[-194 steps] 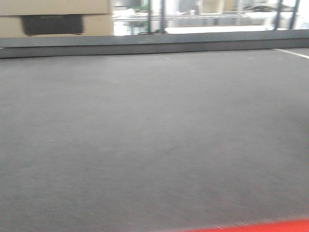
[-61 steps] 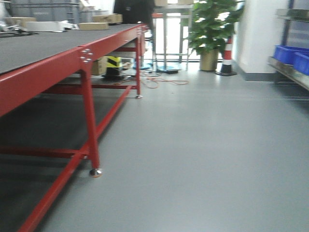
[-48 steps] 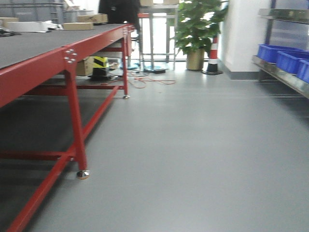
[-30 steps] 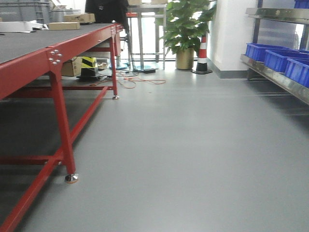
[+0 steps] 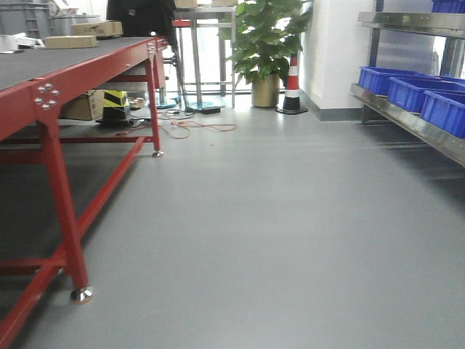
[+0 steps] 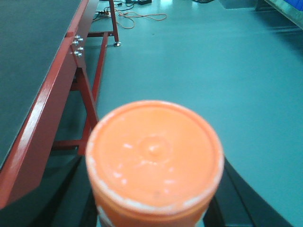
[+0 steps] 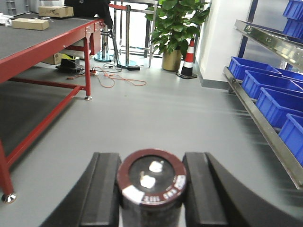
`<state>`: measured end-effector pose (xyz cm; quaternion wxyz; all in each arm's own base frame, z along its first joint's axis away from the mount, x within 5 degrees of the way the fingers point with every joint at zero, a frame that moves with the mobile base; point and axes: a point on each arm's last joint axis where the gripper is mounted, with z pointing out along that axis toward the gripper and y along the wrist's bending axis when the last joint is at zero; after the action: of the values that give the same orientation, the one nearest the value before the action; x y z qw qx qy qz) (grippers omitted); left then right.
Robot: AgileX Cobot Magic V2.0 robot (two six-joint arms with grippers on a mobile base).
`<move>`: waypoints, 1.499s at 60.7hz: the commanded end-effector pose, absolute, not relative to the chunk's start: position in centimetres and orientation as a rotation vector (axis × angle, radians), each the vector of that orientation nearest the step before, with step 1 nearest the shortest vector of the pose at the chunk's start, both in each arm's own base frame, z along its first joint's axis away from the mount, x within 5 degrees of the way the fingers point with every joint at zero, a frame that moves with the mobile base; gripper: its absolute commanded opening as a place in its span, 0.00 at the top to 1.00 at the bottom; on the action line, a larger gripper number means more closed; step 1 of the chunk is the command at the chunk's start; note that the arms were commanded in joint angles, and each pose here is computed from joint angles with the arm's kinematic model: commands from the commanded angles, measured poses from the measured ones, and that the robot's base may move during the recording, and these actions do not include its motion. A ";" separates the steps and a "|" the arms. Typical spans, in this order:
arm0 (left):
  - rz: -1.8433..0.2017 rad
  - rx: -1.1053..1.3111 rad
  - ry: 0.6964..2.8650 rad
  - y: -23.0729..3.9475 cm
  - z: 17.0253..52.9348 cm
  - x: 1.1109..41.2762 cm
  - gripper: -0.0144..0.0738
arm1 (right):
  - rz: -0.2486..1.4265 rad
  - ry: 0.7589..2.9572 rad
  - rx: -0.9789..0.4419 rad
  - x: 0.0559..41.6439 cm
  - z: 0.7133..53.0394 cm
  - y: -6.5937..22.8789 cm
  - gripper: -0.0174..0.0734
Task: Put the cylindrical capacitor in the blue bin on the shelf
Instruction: 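Drive the base away from the table toward the bin shelf, then drive up to the steel shelf and stop facing the blue bins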
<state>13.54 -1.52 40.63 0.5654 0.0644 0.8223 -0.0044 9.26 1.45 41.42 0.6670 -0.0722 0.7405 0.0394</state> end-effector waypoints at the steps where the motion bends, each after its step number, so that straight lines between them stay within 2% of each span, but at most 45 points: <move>1: -0.019 0.145 1.901 -1.5 41.1 13.4 0.96 | 0.086 1.651 -0.161 9.1 41.6 1.4 0.95; 91: -0.019 0.145 1.901 -1.5 41.1 13.4 0.96 | 0.086 1.651 -0.161 9.1 41.6 1.4 0.95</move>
<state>13.54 -1.52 40.63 0.5654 0.0644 0.8223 -0.0044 9.26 1.45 41.42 0.6670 -0.0722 0.7405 0.0394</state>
